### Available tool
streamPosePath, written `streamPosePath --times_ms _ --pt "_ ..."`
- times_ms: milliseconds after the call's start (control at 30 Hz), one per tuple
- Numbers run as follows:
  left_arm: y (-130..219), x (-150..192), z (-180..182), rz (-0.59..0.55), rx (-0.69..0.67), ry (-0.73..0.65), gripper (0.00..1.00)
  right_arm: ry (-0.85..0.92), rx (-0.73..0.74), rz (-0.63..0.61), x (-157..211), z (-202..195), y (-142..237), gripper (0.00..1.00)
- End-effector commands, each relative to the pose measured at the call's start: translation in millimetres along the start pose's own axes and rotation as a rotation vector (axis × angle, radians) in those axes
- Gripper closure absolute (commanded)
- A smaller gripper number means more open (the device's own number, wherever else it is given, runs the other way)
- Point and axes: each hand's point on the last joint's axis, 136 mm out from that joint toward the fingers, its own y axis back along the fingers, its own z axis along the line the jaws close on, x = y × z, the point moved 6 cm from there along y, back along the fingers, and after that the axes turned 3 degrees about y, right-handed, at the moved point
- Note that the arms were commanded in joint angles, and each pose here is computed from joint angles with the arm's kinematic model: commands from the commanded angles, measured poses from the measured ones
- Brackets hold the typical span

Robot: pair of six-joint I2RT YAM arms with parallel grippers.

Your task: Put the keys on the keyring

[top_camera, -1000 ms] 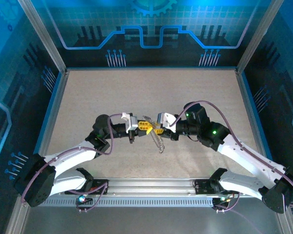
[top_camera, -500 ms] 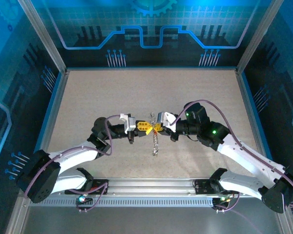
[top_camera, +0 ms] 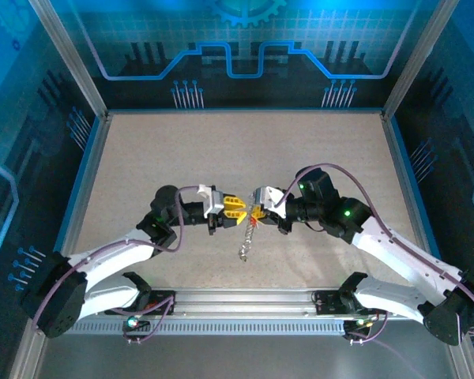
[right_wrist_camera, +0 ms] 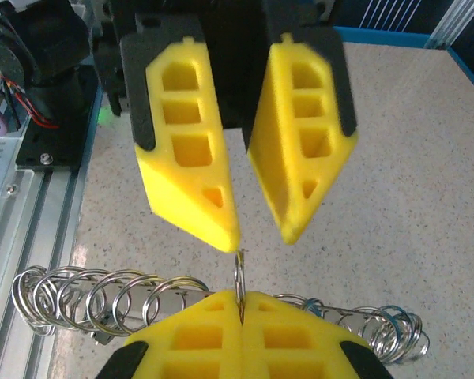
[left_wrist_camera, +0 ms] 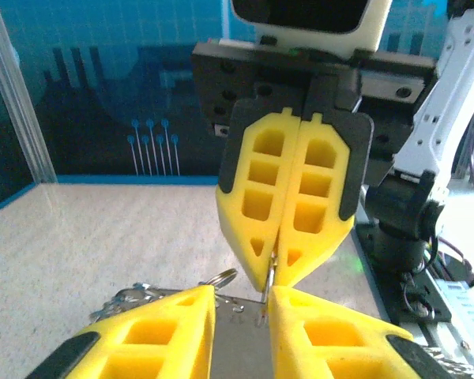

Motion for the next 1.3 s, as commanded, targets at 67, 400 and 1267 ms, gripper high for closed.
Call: streamPosePath --times_ms 67,400,1267 --pt "0 3 -1 0.124 0.001 0.003 0.72 0.054 0.015 -0.002 -16 0 13 1.00" --pt "-3 -1 -7 0.122 0.053 0.021 0.66 0.061 0.035 0.028 -19 -3 8 1.00" --pt "-10 1 -12 0.178 0.106 0.035 1.00 0.073 -0.011 0.021 -23 4 -2 1.00"
